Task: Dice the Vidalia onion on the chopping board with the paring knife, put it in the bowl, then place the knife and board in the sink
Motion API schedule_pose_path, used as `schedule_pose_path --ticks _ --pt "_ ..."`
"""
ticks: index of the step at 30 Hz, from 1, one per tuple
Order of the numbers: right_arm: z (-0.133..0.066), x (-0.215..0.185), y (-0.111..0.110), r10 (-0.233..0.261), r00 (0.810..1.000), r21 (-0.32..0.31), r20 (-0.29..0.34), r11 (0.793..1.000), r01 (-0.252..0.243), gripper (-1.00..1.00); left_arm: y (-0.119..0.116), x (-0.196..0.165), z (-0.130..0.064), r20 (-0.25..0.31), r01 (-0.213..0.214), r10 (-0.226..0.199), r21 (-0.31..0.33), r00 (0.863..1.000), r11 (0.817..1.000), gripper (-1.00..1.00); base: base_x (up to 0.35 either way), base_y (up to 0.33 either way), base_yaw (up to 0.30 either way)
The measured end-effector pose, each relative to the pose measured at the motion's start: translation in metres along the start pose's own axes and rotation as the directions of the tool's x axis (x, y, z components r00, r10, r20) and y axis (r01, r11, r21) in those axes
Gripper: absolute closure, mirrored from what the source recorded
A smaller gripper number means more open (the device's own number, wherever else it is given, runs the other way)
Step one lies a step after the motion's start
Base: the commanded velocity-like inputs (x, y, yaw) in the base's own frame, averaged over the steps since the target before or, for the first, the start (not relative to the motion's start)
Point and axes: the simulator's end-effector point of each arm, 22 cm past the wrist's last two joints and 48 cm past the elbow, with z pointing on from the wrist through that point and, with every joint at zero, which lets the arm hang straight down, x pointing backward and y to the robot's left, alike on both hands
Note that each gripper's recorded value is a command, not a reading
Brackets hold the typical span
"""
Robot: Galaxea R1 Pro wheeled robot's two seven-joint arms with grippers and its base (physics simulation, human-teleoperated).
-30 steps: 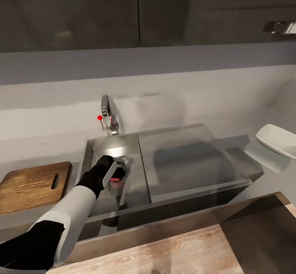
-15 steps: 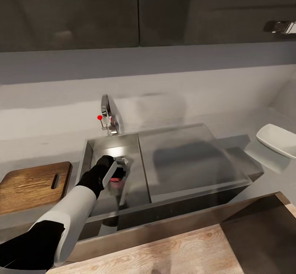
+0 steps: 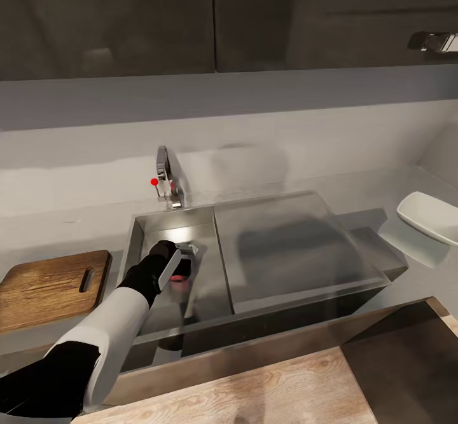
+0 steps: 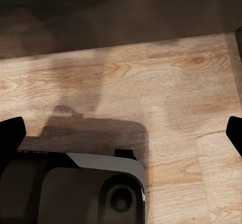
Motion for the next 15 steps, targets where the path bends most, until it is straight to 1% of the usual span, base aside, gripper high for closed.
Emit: schedule_pose_path --ticks 6,13,15 --pt "0.000 -0.002 0.000 0.000 1.000 0.000 0.004 1.000 0.000 -1.00 0.001 -0.002 -0.002 0.005 0.001 -0.001 -0.001 1.000 1.000 1.00 0.000 0.000 0.000" --pt "0.001 -0.006 0.000 0.000 1.000 0.001 0.015 1.000 0.000 -1.00 0.000 -0.011 -0.011 0.029 0.003 -0.003 0.002 1.000 1.000 1.00 0.000 0.000 0.000" --pt "0.001 -0.007 -0.001 0.001 1.000 0.001 0.018 1.000 -0.001 -1.00 0.001 -0.016 -0.016 0.043 0.005 -0.005 0.002 0.999 1.000 1.00 0.000 0.000 0.000"
